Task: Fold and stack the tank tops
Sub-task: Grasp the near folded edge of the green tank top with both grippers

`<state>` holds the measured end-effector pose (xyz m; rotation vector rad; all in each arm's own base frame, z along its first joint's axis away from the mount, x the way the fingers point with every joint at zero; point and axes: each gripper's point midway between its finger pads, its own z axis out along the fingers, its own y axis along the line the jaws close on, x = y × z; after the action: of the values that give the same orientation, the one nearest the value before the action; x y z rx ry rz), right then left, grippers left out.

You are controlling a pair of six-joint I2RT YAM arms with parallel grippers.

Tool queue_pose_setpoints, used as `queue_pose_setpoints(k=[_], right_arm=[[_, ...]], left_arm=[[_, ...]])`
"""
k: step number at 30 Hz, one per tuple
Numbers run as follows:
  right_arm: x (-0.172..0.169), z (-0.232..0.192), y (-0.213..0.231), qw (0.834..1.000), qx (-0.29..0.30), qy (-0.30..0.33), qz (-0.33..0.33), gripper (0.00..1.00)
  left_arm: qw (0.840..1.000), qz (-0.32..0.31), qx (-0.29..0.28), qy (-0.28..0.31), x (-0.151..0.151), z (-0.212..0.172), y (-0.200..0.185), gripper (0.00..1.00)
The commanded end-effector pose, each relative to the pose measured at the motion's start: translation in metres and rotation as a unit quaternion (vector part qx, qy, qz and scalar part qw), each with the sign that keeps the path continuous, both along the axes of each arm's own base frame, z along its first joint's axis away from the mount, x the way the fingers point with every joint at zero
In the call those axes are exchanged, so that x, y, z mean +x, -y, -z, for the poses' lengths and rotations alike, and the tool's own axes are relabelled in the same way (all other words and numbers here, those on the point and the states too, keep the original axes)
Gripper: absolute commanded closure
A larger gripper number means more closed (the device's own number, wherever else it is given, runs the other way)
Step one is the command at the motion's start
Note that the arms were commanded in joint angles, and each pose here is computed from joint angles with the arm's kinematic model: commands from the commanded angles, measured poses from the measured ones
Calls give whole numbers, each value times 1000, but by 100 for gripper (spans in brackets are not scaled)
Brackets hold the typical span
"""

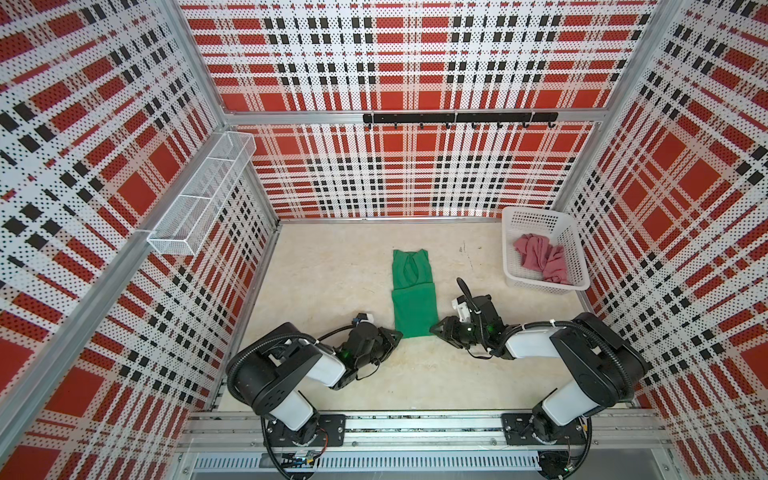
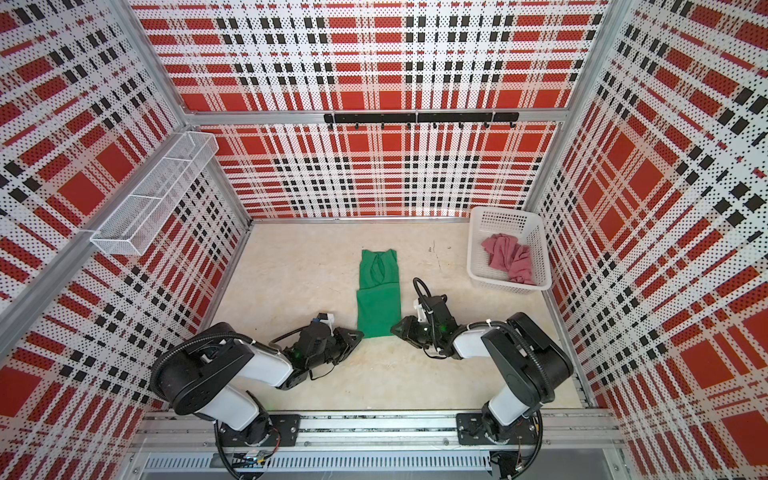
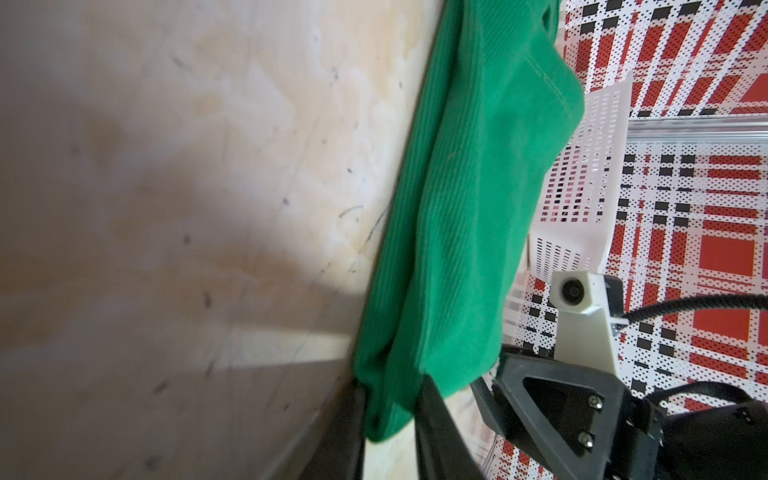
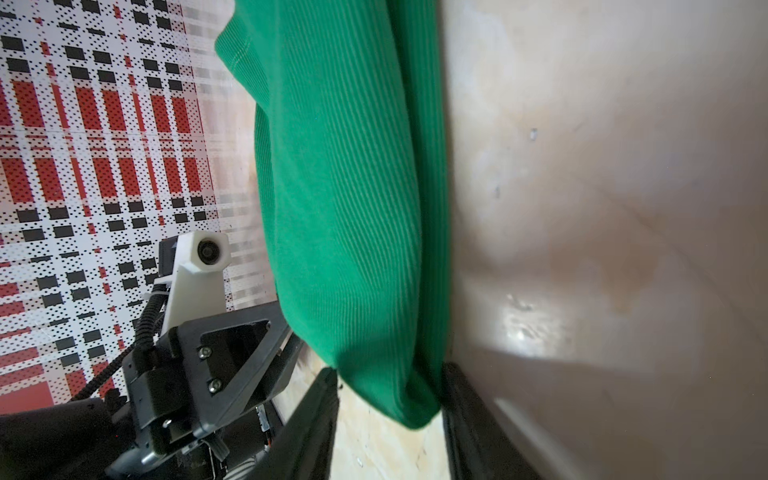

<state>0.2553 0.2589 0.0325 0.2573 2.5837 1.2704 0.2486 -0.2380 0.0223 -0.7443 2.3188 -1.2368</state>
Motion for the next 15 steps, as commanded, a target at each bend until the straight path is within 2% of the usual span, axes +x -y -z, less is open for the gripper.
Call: queue_pose_setpoints(k=[1, 6, 12, 15], right_arm=[[-10, 20, 6, 999, -21, -30, 9, 56], [-5, 18, 4, 999, -21, -26, 11, 65], [-6, 13, 8, 999, -30, -22, 12, 93], [-7, 8, 9, 999, -34, -18, 9, 97]], left_arm=[[999, -2, 42, -24, -7, 22, -10, 75], [999, -3, 42, -22, -7, 21, -10, 80], [999, -3, 42, -18, -6, 19, -10, 95], [999, 2, 36, -15, -7, 15, -6, 100]])
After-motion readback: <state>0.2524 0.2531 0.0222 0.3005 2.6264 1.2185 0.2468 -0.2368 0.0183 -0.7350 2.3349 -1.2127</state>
